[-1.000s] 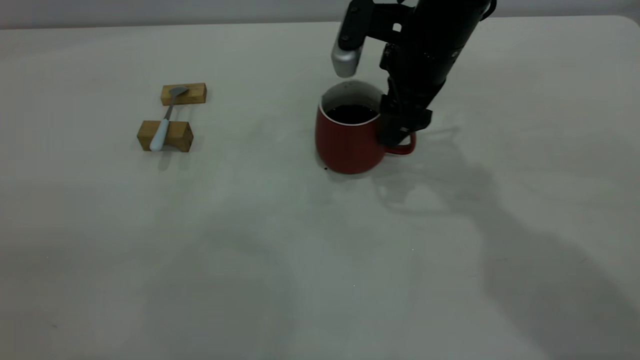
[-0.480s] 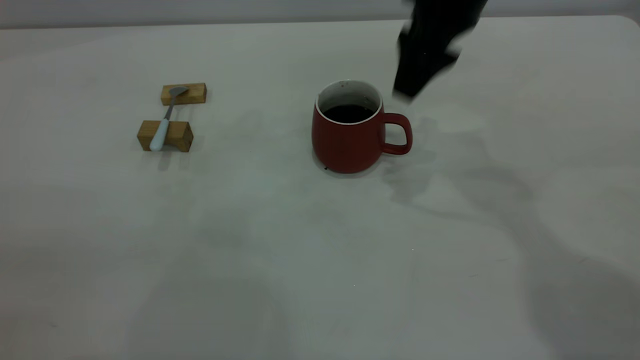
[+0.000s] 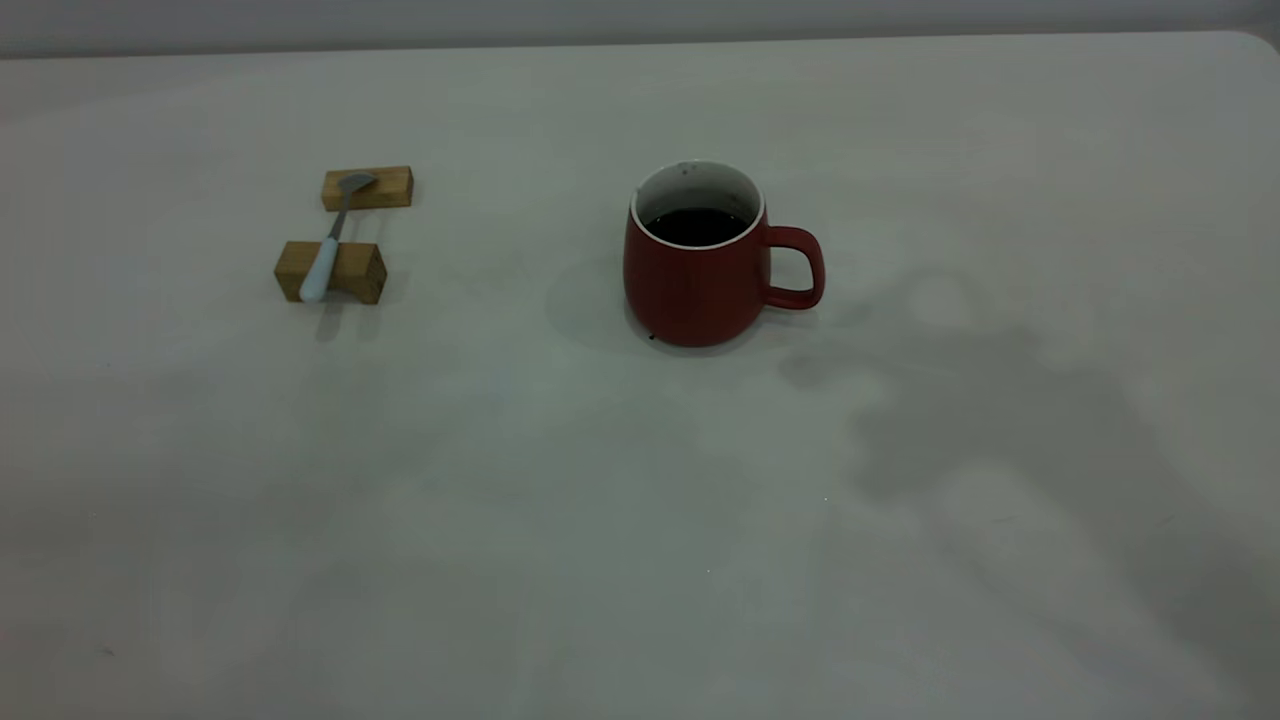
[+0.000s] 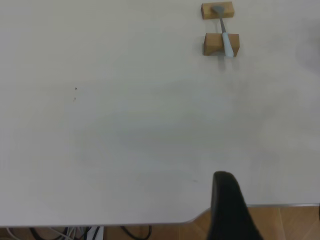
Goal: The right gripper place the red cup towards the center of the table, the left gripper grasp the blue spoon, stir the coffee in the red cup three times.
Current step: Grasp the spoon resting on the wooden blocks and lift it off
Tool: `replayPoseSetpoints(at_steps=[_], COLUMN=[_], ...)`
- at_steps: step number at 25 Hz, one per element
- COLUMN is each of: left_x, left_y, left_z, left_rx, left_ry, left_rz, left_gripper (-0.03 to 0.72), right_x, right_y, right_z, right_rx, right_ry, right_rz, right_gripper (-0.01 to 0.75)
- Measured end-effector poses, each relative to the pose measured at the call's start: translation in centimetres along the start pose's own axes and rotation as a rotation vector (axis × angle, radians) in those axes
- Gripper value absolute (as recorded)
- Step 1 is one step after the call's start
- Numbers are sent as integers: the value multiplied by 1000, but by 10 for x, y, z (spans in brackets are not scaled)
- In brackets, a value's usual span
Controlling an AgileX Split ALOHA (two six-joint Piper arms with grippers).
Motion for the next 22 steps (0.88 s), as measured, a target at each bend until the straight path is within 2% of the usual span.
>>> replayPoseSetpoints(at_steps=[6,15,18,22], left_x=[0,0,0,0], left_y=[0,0,0,0], left_z=[0,0,0,0], left_rx=[0,0,0,0], left_ry=[0,0,0,0], left_rz=[0,0,0,0], left_gripper=[496,496,496,496], right_x=[28,102,126,148], right_y=[33,149,193,227], right_z=[52,69,67,63], right_rx=[-33,-50,-104,-209], right_ry=[130,193,270,390], right_rz=[-107,-249,-319,-388], right_gripper=[591,591,591,591])
Point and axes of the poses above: a point on each arm's last joint axis where the gripper is mounted, z pointing back along that axis away from the gripper, x along the wrist's bending axis when the last joint is at zero, y = z × x, the point moved 1 cm from there along -z, pointing out along that axis toward the gripper, and after that the axes turned 15 degrees about z, right-handed, at the moved point
